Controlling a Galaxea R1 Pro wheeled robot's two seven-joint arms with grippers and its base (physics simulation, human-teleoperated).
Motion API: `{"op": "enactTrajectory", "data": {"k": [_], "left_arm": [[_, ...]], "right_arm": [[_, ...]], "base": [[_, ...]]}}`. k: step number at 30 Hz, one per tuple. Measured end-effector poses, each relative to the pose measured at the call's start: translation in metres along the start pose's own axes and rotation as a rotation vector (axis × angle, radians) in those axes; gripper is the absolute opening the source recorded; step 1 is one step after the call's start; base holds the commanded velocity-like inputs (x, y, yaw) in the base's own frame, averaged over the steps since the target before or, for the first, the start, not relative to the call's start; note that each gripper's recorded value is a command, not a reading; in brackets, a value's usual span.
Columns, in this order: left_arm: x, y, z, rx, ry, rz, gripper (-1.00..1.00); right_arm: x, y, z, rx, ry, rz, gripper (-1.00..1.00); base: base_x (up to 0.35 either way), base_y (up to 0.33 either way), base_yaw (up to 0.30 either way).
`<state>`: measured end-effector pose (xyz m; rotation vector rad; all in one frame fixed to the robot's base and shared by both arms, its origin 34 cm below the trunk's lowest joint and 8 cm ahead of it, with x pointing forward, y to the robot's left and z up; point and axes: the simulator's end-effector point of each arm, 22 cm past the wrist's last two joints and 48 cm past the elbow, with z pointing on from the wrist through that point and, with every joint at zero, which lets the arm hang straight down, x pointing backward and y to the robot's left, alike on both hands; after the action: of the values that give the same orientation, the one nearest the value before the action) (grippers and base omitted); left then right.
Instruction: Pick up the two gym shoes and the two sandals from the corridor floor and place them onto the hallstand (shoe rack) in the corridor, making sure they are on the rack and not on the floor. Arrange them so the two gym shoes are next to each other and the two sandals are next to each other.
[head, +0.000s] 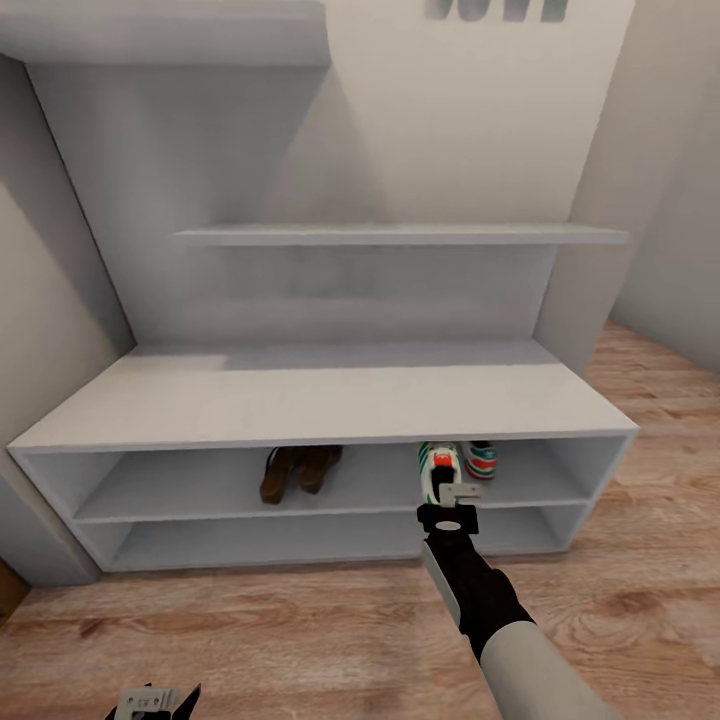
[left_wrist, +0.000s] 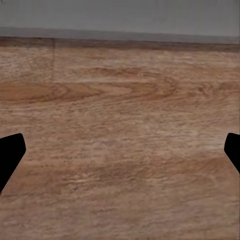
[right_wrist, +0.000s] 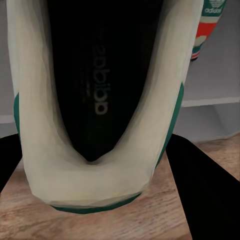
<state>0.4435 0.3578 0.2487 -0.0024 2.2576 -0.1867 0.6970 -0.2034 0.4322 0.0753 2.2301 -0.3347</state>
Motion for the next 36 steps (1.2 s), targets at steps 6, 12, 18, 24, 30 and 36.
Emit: {"op": "enactTrajectory", "data": {"k": [6, 12, 18, 24, 30, 36], "left_arm": [[0.0, 0.0, 0.0, 0.0, 0.0, 0.0, 1.0], [0.0, 0.0, 0.0, 0.0, 0.0, 0.0, 1.0], [0.0, 0.0, 0.0, 0.0, 0.0, 0.0, 1.0], [0.0, -0.001, 0.0, 0.001, 0.0, 0.0, 1.0], [0.0, -0.003, 0.001, 0.007, 0.0, 0.004, 1.0], [0.01, -0.002, 0.003, 0.007, 0.012, 0.003, 1.0]], "right_arm": [[0.0, 0.0, 0.0, 0.0, 0.0, 0.0, -1.0], [0.0, 0.0, 0.0, 0.0, 0.0, 0.0, -1.0], [0.0, 0.0, 0.0, 0.001, 0.001, 0.001, -1.0], [0.0, 0.0, 0.0, 0.0, 0.0, 0.0, -1.0], [0.0, 0.0, 0.0, 0.0, 0.001, 0.0, -1.0], [0.012, 0.002, 0.006, -0.001, 0.015, -0.001, -1.0]], "base": [[0.024, 0.0, 0.0], [0.146, 0.0, 0.0], [0.053, 0.0, 0.0], [0.102, 0.0, 0.0], [0.014, 0.0, 0.0], [0.001, 0.0, 0.0]]}}
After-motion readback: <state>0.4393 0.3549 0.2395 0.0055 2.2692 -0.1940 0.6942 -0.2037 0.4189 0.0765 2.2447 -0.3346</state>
